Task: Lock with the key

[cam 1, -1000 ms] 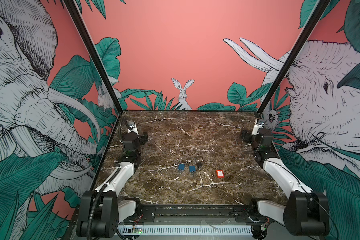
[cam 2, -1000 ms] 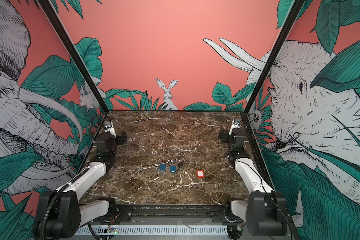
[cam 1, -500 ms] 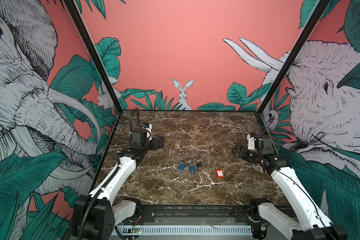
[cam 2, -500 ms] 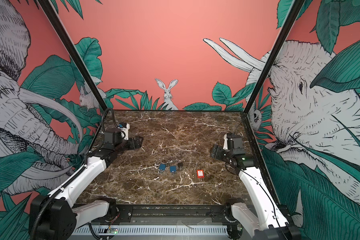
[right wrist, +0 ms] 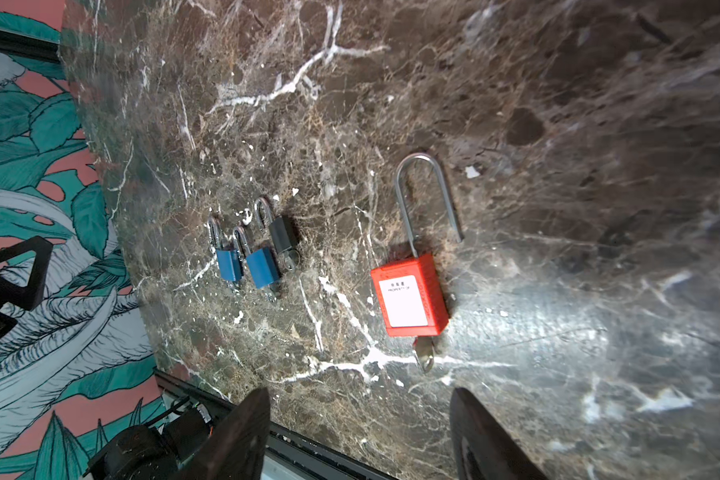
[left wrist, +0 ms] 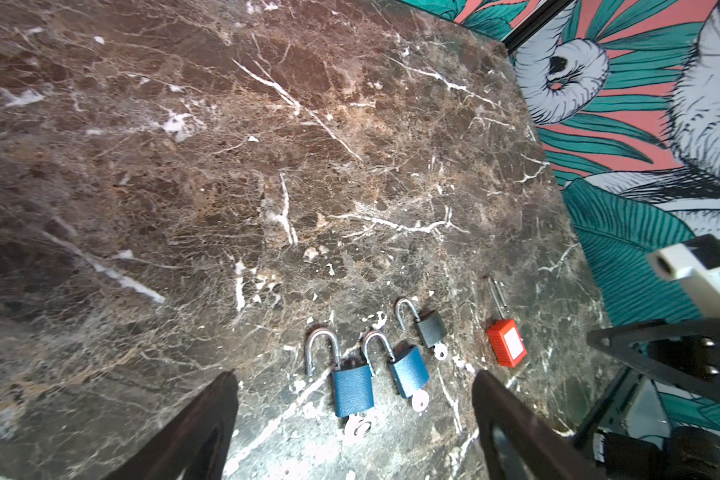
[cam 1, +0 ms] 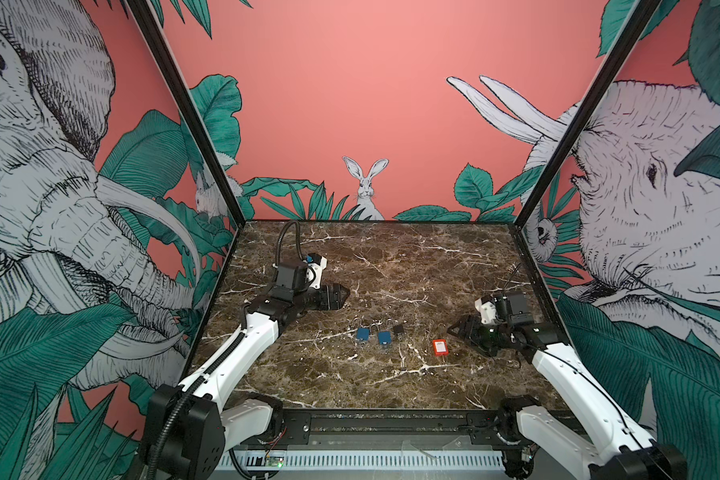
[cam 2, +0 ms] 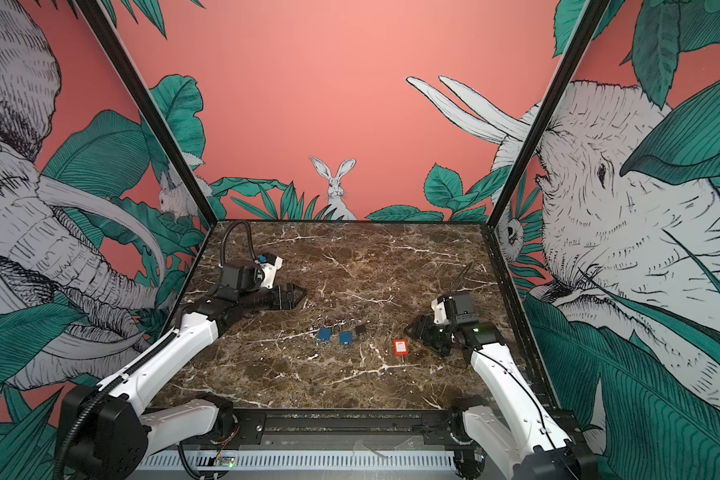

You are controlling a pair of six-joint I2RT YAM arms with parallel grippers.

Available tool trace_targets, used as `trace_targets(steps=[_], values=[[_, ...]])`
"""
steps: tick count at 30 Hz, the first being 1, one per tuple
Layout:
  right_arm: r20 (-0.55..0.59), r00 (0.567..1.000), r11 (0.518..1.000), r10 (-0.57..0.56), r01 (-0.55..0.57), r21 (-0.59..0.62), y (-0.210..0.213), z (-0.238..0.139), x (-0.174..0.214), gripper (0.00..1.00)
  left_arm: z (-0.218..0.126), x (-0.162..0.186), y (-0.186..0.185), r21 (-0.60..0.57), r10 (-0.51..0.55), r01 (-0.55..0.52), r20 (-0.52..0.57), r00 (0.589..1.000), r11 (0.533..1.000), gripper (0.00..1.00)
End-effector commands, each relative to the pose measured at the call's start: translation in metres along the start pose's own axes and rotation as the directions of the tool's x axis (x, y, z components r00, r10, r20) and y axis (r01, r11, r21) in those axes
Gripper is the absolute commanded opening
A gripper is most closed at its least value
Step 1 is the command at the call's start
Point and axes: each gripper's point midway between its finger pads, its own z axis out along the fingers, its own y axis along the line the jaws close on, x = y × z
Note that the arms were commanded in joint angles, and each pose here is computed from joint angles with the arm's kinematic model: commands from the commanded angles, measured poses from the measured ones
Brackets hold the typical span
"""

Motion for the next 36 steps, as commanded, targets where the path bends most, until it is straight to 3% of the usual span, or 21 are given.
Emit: trace_targets(steps=[1, 5, 8, 10, 13, 22, 30, 36], values=[[0.023, 1.000, 0.999, -0.020, 0.021, -0.041, 0.012, 0.004, -0.008, 0.67, 0.002, 0.006, -0.005, 0.039, -0.012, 0.012, -0.012, 1.000, 0.999, 0.89], [0.017, 1.000, 1.000, -0.024, 0.024, -0.010, 0.007, 0.010, -0.008, 0.67, 0.005, 0.008, -0.005, 0.046, -0.015, 0.016, -0.021, 1.000, 0.999, 0.89], [0.028, 0.997, 0.992, -0.065, 0.061, 0.111, -0.006, 0.012, -0.012, 0.67, 0.006, 0.008, -0.004, 0.044, -0.018, 0.019, -0.022, 1.000, 0.999, 0.89], [0.027, 0.985, 0.942, -0.171, 0.155, 0.296, -0.020, 0.008, -0.015, 0.67, 0.008, 0.008, -0.002, 0.038, -0.018, 0.019, -0.019, 1.000, 0.999, 0.89], [-0.017, 0.961, 0.866, -0.275, 0.256, 0.430, -0.021, 0.012, -0.015, 0.68, 0.009, 0.007, -0.001, 0.027, -0.012, 0.013, -0.021, 1.000, 1.000, 0.88], [-0.092, 0.918, 0.753, -0.386, 0.371, 0.544, -0.008, 0.039, -0.012, 0.68, 0.006, 0.009, -0.002, 0.016, 0.002, -0.002, -0.019, 1.000, 1.000, 0.88], [-0.122, 0.912, 0.742, -0.392, 0.392, 0.544, -0.009, 0.063, -0.001, 0.69, 0.008, 0.015, -0.001, 0.016, 0.007, -0.007, -0.030, 1.000, 1.000, 0.88], [-0.120, 0.921, 0.763, -0.370, 0.375, 0.526, -0.020, 0.076, 0.007, 0.70, 0.012, 0.015, -0.002, 0.022, 0.010, -0.009, -0.040, 0.999, 1.000, 0.87]])
